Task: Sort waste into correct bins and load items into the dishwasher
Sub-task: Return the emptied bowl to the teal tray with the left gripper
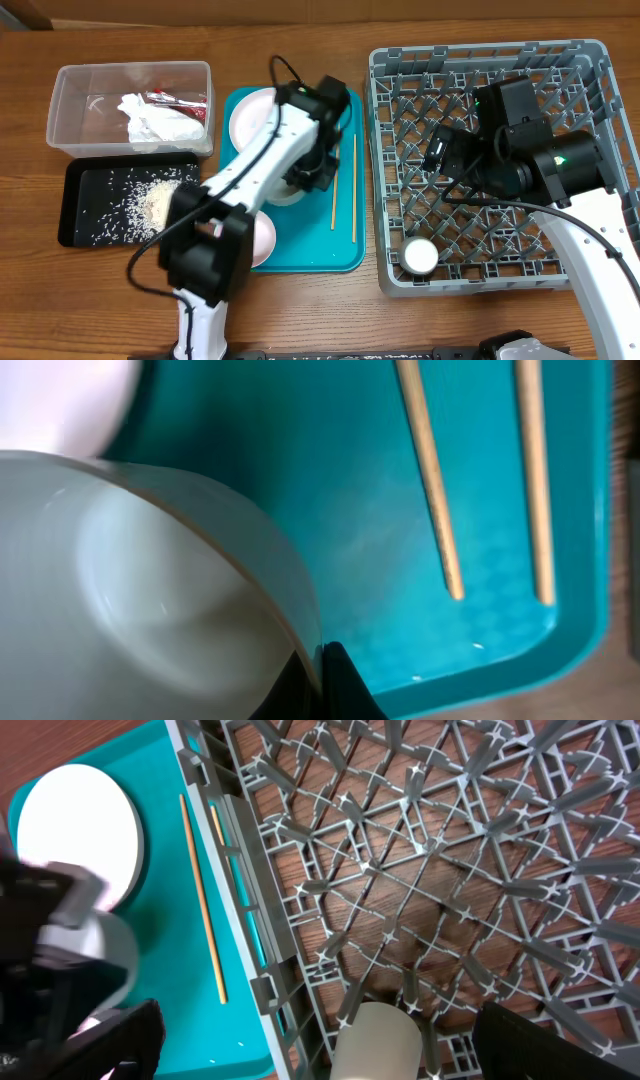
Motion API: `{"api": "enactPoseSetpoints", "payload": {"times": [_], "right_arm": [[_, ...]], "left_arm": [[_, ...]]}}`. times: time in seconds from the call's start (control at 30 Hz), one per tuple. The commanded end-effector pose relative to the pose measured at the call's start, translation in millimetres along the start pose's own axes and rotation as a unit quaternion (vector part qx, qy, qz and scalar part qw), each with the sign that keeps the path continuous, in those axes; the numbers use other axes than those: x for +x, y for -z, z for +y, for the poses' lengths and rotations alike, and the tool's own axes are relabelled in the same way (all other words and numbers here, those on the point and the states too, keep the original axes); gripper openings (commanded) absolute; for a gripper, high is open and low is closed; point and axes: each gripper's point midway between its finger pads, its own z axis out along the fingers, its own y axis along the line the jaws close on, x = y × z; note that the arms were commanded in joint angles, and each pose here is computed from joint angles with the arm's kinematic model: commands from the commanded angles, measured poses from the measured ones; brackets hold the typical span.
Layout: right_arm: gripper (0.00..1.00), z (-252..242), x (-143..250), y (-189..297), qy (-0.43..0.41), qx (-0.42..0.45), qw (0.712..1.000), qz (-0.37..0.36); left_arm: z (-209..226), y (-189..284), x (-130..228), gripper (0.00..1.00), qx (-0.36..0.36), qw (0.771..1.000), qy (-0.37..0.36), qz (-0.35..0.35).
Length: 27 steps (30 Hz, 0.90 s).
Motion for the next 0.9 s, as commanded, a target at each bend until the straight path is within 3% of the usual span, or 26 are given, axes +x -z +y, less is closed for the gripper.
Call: {"api": "enactPoseSetpoints", "payload": {"times": [0.0, 0.13, 0.27, 0.43, 0.6, 0.7, 0.73, 0.87], "right_arm": [[1.0, 2, -6, 7, 0.001, -0.005, 1.0, -0.015], [1.0, 2, -6, 7, 0.001, -0.006, 1.0, -0.016], [1.0, 5, -10, 8, 0.001, -0.011, 1.0, -0.022], [1.0, 10, -6, 8, 0.001, -0.027, 1.0, -0.012], [1.0, 30, -6, 10, 0.005, -0.078, 0.997, -0.004], [1.0, 51, -5, 8, 0.025, -0.106, 0.994, -0.008], [1.0, 62, -3, 5, 0.037, -0.114, 0.993, -0.007], [1.0, 113, 16, -20, 0.093, -0.146, 0.985, 0.012]], "left_arm": [[-2, -14, -2, 0.09, -0.019, 1.0, -0.003, 0.016], [-4, -17, -3, 0.36, -0.014, 1.0, -0.003, 0.017], [-1, -10, -1, 0.37, -0.014, 1.0, 0.011, 0.02], [19, 50, -9, 0.36, -0.008, 0.999, 0.05, -0.013], [61, 149, -21, 0.36, 0.01, 0.987, 0.104, -0.122], [89, 192, -16, 0.44, 0.028, 0.971, 0.141, -0.191], [104, 207, -9, 0.51, 0.027, 0.963, 0.16, -0.214], [161, 247, 26, 0.59, 0.022, 0.933, 0.234, -0.273]]}}
